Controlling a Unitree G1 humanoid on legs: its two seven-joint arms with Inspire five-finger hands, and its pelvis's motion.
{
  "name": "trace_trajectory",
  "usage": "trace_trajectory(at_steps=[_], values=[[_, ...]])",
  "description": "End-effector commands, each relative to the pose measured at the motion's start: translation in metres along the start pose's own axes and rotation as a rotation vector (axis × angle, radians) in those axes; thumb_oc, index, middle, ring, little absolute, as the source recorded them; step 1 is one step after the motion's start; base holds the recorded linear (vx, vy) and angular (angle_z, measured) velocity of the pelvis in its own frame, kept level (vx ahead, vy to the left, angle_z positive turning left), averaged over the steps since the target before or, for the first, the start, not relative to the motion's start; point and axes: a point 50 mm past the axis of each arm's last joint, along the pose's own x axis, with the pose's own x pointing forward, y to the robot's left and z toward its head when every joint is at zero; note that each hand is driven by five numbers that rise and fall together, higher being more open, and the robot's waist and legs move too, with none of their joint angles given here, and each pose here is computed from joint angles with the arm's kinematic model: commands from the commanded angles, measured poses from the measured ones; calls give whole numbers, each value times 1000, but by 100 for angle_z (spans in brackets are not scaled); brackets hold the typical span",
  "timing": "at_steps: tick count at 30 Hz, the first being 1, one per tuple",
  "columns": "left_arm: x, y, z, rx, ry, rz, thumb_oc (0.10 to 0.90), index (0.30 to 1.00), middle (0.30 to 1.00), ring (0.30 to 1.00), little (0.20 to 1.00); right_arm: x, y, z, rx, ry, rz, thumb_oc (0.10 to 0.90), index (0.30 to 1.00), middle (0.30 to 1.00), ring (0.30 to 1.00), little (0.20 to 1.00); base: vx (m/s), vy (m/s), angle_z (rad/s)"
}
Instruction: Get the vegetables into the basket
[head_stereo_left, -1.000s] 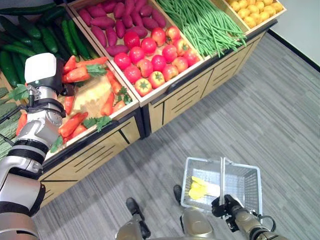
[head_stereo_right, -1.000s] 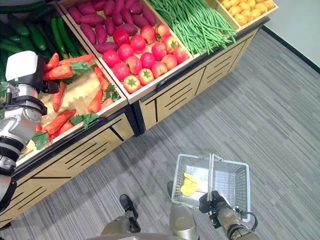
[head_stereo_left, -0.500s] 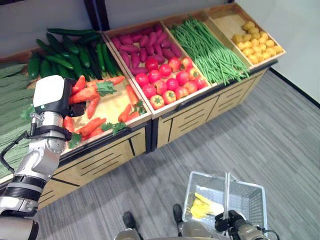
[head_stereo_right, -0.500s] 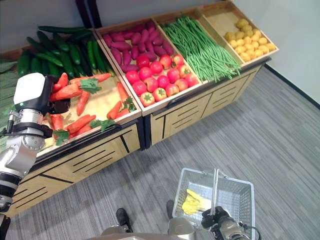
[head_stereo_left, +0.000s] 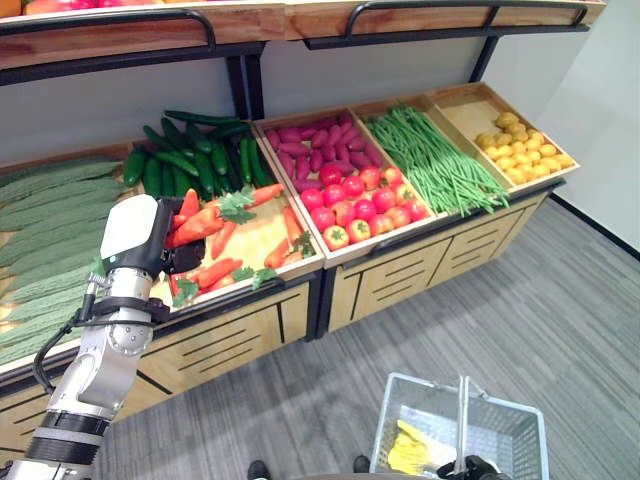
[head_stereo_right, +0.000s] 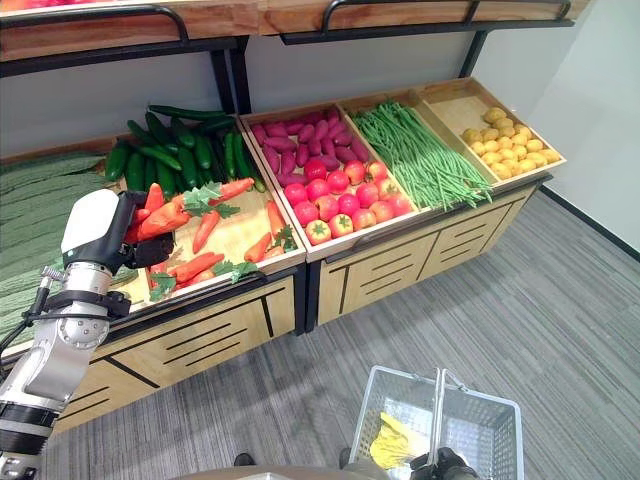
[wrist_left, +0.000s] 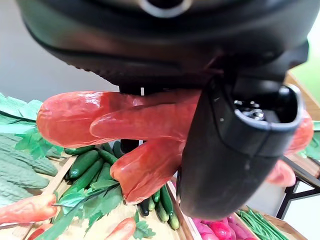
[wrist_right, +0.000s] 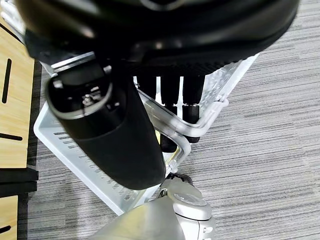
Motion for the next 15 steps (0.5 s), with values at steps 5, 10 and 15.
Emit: trace_trajectory(at_steps=[5,10,15], values=[[22,58,33,-31,-175,270,400,300,300,300,300,-1,-19,-11,-94,48,-50,400,300,300,300,300,21,44,-2],[22,62,37,-36,-195,285,400,300,300,300,300,-1,-20,-6,-102,32,-59,400,300,300,300,300,18,90,-1],[25,63,44,-63,-221,297,400,300,300,300,300,0,-23,1,-100,12,-73,400,300,300,300,300,13,117,-3]])
